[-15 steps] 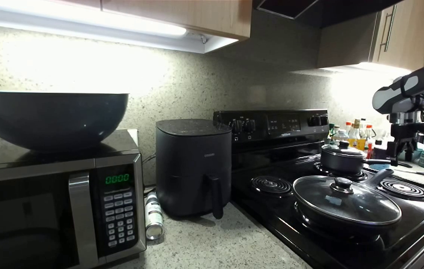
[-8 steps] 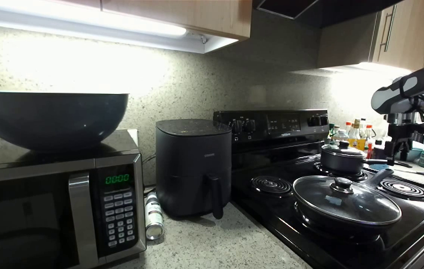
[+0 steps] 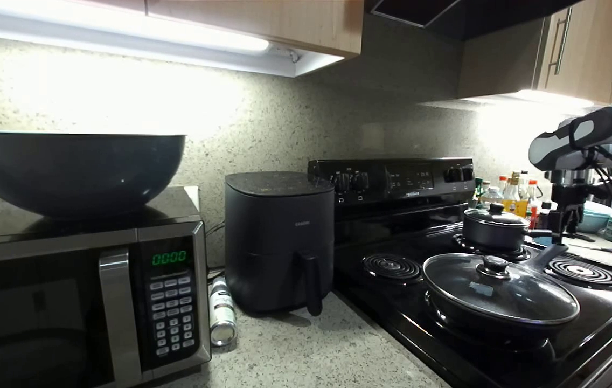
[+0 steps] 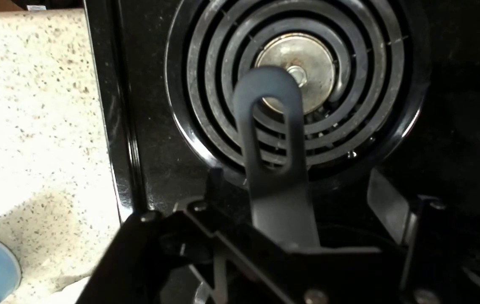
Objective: Move the pot on the right forwards
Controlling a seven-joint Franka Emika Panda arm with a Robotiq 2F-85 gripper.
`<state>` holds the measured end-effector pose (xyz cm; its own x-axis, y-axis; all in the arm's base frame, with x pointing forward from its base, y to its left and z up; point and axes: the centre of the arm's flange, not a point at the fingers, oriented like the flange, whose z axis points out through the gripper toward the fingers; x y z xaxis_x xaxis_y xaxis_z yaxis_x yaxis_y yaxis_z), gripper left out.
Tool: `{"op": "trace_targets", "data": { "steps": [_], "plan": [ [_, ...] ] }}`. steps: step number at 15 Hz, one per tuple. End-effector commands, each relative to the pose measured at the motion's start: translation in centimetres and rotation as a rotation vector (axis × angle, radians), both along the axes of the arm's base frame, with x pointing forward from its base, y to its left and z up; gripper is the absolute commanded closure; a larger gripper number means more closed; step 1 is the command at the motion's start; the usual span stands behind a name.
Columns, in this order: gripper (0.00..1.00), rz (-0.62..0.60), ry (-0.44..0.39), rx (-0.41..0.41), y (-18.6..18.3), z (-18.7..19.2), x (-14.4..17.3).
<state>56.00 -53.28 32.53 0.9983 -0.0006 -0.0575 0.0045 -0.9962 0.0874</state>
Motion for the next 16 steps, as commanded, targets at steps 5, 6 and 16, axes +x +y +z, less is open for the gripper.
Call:
{"op": "trace_targets", "data": {
  "steps": [5, 6, 16],
  "plan": [
    [0.69, -0.031, 0.009, -0.029, -2.1, -0.2, -0.9],
    [0.77, -0.054, 0.009, -0.046, -2.5, 0.1, -1.7],
    [0.73, -0.278, 0.017, -0.140, -6.1, 1.1, -7.5]
  ]
}}
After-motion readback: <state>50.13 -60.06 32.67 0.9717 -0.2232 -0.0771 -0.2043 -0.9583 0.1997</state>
